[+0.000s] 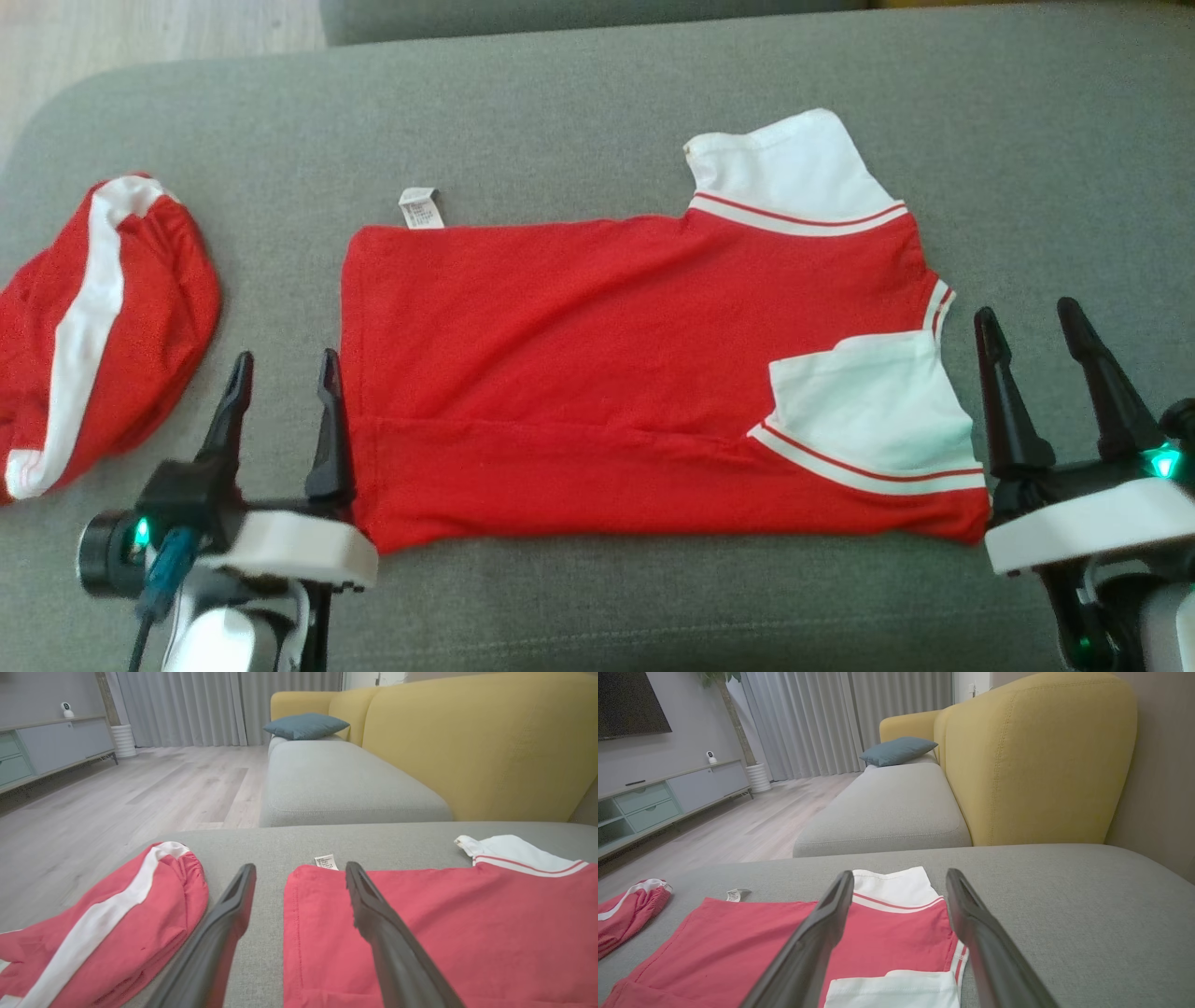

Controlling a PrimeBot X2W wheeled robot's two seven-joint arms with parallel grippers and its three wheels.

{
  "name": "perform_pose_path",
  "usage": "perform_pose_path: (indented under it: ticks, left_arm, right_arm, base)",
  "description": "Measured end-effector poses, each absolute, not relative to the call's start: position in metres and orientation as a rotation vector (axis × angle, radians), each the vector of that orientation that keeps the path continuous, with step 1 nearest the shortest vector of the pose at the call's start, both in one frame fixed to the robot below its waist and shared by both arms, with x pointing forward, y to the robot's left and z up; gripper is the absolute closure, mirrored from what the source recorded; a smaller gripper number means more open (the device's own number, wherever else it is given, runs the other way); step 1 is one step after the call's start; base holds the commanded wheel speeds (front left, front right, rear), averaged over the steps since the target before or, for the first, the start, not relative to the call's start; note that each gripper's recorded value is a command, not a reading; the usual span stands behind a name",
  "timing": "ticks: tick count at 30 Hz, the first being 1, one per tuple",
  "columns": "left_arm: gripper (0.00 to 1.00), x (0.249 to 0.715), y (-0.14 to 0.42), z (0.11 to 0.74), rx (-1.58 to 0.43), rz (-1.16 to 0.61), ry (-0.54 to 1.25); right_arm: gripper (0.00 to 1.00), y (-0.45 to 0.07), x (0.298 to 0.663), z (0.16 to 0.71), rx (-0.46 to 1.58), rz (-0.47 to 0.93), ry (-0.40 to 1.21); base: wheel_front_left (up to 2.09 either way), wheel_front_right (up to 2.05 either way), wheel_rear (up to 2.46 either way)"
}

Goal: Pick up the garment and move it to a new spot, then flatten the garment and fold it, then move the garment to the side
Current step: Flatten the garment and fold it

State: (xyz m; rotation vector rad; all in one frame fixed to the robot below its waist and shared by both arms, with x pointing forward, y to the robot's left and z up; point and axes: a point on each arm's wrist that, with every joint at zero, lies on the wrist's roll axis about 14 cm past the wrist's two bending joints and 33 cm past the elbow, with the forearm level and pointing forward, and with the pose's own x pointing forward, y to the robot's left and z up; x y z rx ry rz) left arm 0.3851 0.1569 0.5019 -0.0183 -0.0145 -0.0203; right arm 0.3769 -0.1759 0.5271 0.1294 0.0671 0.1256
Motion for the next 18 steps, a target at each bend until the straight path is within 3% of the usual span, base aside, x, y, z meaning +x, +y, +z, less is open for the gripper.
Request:
perform_pose_path:
  ticks: [5, 10, 18]
  left_arm:
    - [0.0, 0.406, 0.146, 0.487, -0.017, -0.081, 0.063]
    - [0.0, 0.465, 0.135, 0.478, -0.025, -0.153, 0.137]
    - [0.0, 0.517, 0.142, 0.396, 0.002, -0.176, 0.485]
  right_arm:
    - [0.0, -0.178, 0.382, 0.518, 0.132, 0.115, 0.091]
    - [0.0, -0.177, 0.399, 0.51, 0.137, 0.118, 0.106]
    - [0.0, -0.175, 0.412, 0.486, 0.164, 0.113, 0.16]
  base:
    - [0.0, 0.0, 0.0]
    - [0.0, 0.0, 0.0]
    - [0.0, 0.0, 0.0]
